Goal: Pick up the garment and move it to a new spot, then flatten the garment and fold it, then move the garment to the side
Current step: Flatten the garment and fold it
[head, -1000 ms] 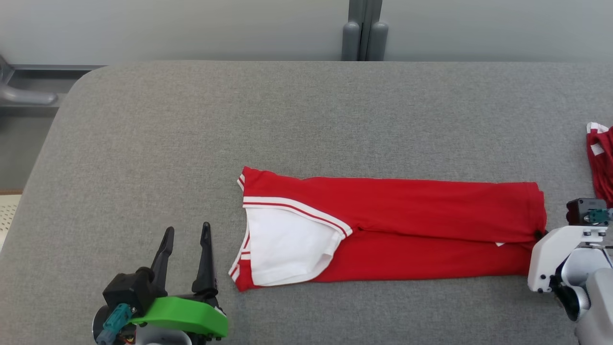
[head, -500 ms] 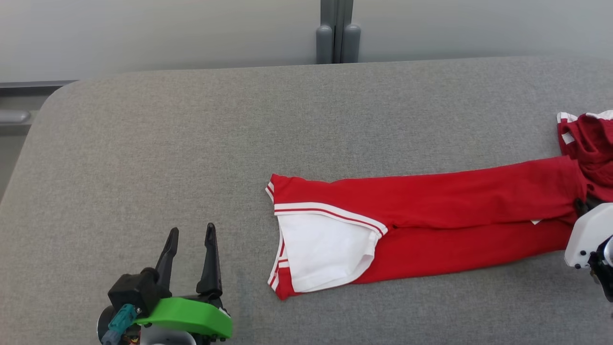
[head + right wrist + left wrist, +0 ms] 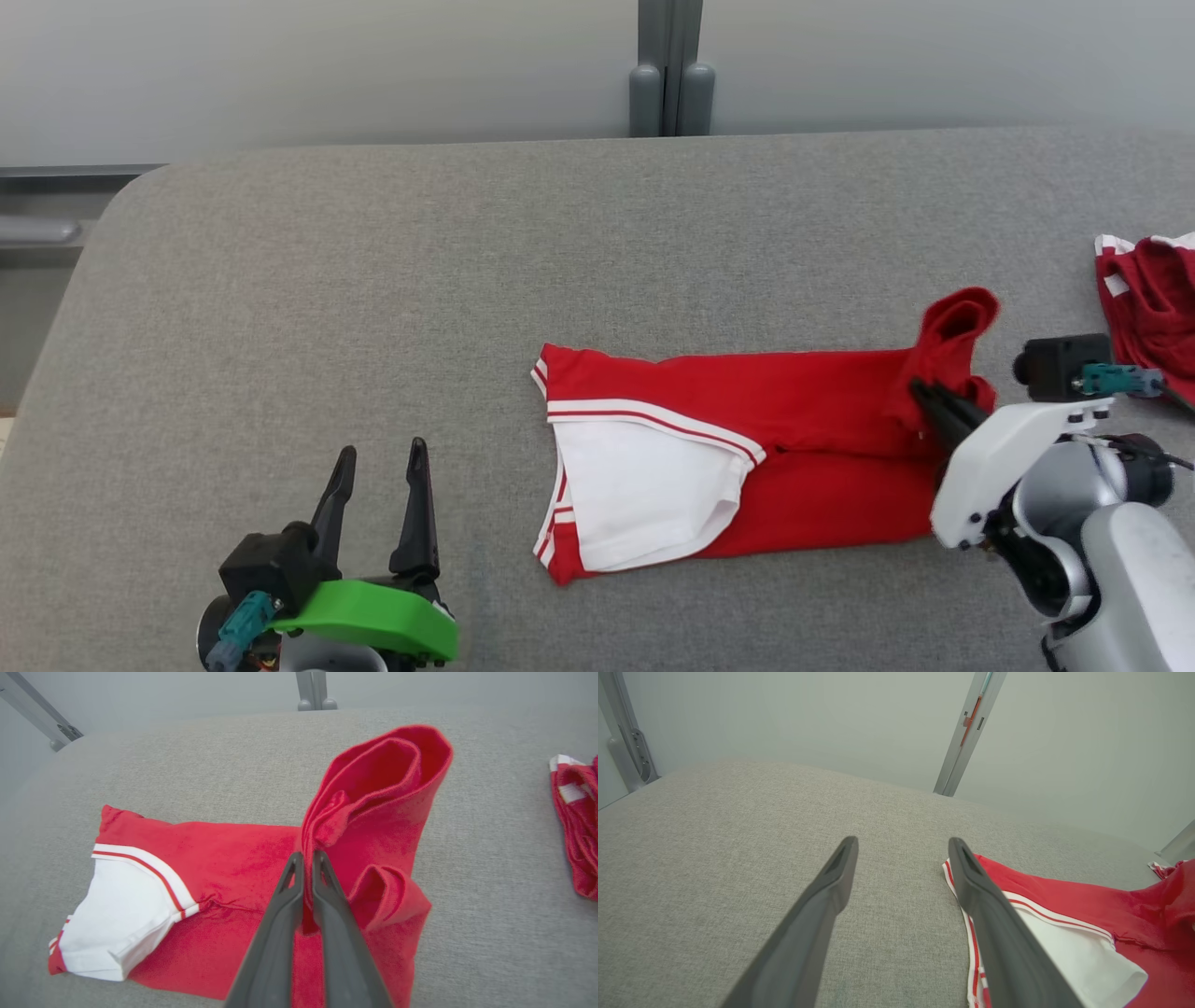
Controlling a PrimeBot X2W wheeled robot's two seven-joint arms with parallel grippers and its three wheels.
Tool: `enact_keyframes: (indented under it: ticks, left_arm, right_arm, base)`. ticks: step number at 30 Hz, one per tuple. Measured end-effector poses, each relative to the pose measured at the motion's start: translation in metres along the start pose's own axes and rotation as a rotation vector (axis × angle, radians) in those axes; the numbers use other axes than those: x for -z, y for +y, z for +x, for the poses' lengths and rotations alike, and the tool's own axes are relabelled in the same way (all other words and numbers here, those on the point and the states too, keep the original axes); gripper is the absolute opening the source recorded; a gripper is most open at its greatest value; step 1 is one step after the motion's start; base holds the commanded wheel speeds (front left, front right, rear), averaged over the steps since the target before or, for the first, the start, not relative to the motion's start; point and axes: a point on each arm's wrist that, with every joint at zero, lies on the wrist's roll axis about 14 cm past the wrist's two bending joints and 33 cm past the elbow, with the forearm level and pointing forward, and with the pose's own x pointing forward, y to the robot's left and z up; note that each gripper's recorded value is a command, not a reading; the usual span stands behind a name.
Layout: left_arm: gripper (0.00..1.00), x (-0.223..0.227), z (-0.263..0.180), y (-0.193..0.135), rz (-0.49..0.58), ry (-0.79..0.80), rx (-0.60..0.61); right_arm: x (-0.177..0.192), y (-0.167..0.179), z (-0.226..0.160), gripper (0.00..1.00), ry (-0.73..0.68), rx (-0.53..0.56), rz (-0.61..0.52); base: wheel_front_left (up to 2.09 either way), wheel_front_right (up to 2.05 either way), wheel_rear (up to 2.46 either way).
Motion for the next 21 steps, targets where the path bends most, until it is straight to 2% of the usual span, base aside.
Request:
enact_keyframes:
  ticks: [5, 8, 15, 21]
  left_arm:
    - [1.00, -0.004, -0.005, 0.005, -0.005, -0.013, -0.021]
    - [1.00, -0.007, -0.007, 0.009, -0.008, -0.025, -0.034]
    - [1.00, -0.012, -0.013, 0.018, -0.016, -0.042, -0.065]
    - [1.00, -0.014, -0.015, 0.023, -0.028, -0.050, -0.089]
  right_arm:
    - [0.000, 0.076, 0.010, 0.00, -0.003, -0.204, 0.042]
    - [0.004, 0.111, 0.013, 0.00, 0.012, -0.293, 0.057]
    - [0.012, 0.174, 0.026, 0.00, 0.040, -0.444, 0.072]
    - [0.025, 0.198, 0.038, 0.00, 0.097, -0.498, 0.067]
  base:
    - [0.00, 0.00, 0.00]
    - [0.00, 0.00, 0.00]
    - [0.00, 0.00, 0.00]
    - [0.00, 0.00, 0.00]
